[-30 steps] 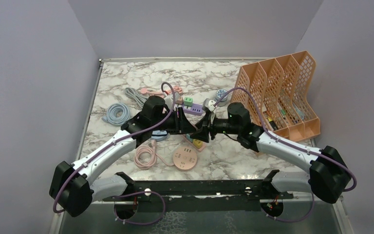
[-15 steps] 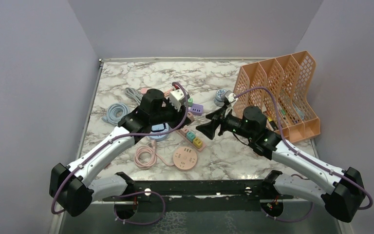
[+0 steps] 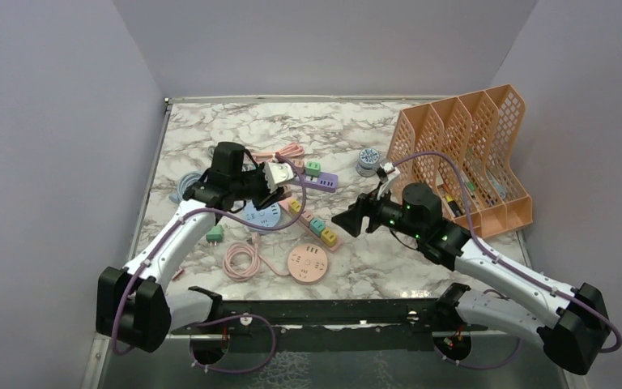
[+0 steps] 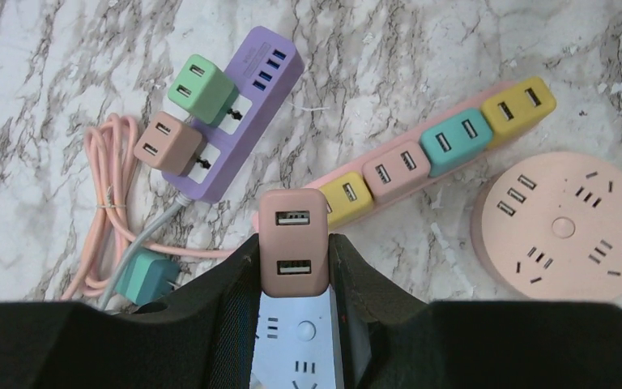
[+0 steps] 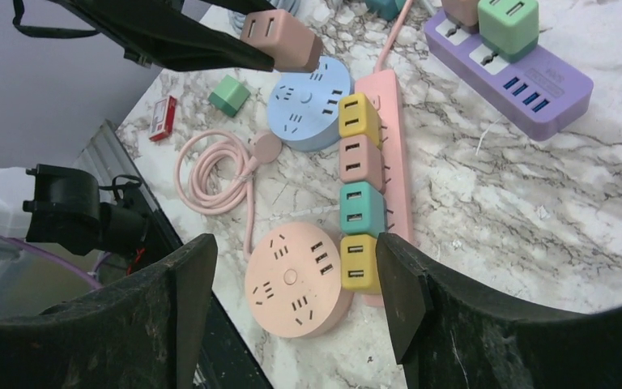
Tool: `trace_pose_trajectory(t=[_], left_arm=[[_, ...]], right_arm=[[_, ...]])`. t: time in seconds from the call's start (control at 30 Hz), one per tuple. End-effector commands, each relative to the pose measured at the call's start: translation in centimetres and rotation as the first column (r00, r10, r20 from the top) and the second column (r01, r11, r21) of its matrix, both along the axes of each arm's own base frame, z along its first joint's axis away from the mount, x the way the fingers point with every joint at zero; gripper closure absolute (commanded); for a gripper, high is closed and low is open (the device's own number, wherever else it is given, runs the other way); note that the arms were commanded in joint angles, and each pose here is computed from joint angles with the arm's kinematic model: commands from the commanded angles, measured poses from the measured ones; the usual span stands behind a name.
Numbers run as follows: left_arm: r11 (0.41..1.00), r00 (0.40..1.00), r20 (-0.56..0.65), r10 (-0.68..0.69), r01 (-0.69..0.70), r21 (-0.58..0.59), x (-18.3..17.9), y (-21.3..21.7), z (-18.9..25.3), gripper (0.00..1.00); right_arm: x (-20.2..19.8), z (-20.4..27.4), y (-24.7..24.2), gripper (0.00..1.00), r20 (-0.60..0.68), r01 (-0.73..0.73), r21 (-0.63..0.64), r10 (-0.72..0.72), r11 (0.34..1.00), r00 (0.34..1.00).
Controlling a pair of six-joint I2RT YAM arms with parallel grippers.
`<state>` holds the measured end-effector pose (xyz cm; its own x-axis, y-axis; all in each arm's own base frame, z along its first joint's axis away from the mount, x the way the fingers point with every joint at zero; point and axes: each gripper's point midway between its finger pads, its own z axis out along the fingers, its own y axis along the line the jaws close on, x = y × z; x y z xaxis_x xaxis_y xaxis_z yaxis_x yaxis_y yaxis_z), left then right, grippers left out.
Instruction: Insert the plug
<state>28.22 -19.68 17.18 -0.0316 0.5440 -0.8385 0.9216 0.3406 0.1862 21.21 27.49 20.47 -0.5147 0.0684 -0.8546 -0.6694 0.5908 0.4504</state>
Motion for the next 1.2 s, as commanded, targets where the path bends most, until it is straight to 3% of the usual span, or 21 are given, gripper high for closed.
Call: trace_pose_trajectory(t=[0.0,0.17,0.3,0.83,1.17], left_arm=[[0.979,0.981,0.010,-0.196,0.196,-0.045,-0.6,0.5,-0.4,1.00],[0.982,0.979,-0.099,-0.181,0.175,-0.065,0.5,2.8,-3.3,1.00],[0.994,0.980,-0.171,-0.098,0.106,0.039,1.4,4.9,-6.3,1.00],[0.995,0.985,-0.165,0.057,-0.042,0.093,3.7,8.8,-8.9,1.00],[0.996,0.971,-0.236,0.039,-0.018,0.092,2.0,9.2,-9.6,1.00]], right_arm=[[-0.8,-0.2,-0.6,0.29,-0.031,0.020,0.025,-0.019,0.999,0.999],[-0.6,0.0,-0.4,0.29,-0.028,0.023,0.034,-0.022,0.999,0.999],[-0.3,-0.5,-0.2,0.30,-0.044,0.025,0.009,-0.024,1.000,0.999],[0.1,-1.4,0.3,0.31,-0.056,-0.006,-0.057,0.003,0.998,0.998],[0.1,-1.7,0.6,0.32,-0.057,-0.041,-0.090,0.036,0.995,0.998]])
